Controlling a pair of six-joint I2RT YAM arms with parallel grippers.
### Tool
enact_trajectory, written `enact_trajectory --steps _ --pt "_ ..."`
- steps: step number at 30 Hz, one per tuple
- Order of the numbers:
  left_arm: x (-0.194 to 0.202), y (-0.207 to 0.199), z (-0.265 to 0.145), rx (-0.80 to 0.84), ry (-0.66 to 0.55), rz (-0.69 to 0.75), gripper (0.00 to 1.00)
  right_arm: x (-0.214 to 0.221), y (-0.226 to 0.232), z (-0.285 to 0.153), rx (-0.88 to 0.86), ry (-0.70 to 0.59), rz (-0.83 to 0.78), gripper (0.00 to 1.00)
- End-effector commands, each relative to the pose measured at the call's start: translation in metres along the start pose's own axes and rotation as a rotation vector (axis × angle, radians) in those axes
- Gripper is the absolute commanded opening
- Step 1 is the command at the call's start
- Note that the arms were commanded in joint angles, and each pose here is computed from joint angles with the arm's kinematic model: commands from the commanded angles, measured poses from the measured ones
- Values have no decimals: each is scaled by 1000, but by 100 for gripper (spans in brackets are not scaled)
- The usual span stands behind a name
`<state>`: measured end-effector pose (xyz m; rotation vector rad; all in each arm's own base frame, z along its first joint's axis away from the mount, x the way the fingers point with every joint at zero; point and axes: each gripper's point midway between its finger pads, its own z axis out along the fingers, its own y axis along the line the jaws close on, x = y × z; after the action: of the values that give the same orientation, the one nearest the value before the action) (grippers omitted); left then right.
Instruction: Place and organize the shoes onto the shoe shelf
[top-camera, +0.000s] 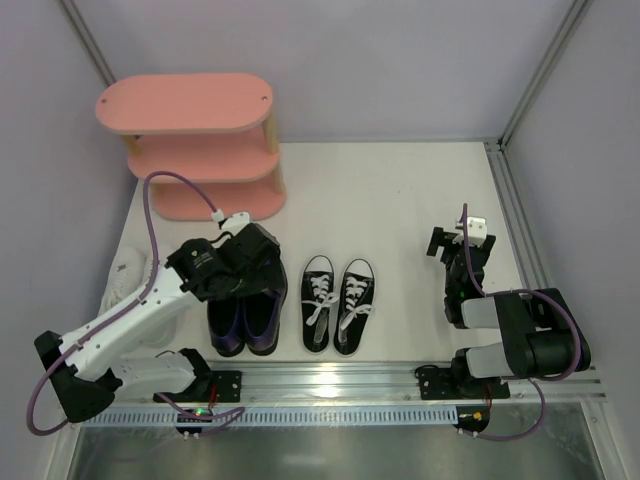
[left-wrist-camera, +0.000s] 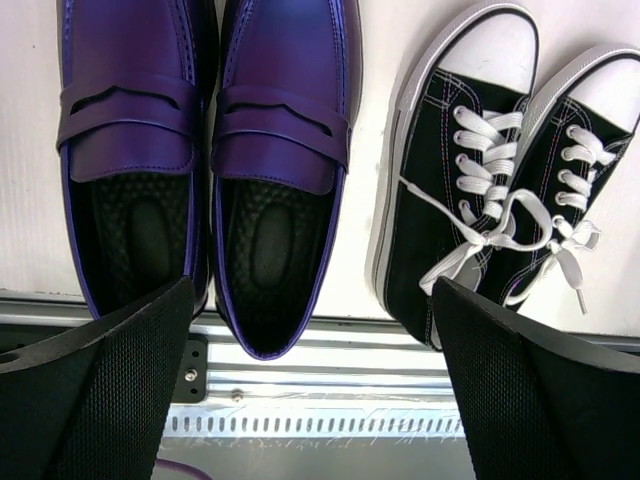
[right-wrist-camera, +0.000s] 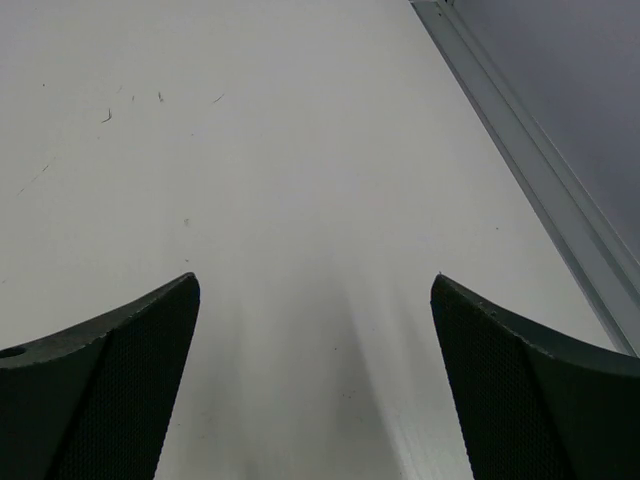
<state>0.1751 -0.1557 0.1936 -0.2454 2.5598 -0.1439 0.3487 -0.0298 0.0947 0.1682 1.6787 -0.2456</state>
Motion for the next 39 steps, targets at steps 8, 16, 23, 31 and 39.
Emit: enact_trajectory --steps 8,16,23,31,39 --pt "18 17 11 -111 51 8 100 -28 2 5 -4 -96 56 97" --pt "48 46 35 -163 73 0 100 -28 2 5 -4 -98 56 97" --pt "62 47 56 -167 85 1 100 -28 3 5 -5 -96 56 97" --pt "73 71 77 -222 52 57 81 -29 2 5 -5 -98 56 97" --pt "78 74 101 -238 33 57 28 -28 3 5 -5 -96 56 97"
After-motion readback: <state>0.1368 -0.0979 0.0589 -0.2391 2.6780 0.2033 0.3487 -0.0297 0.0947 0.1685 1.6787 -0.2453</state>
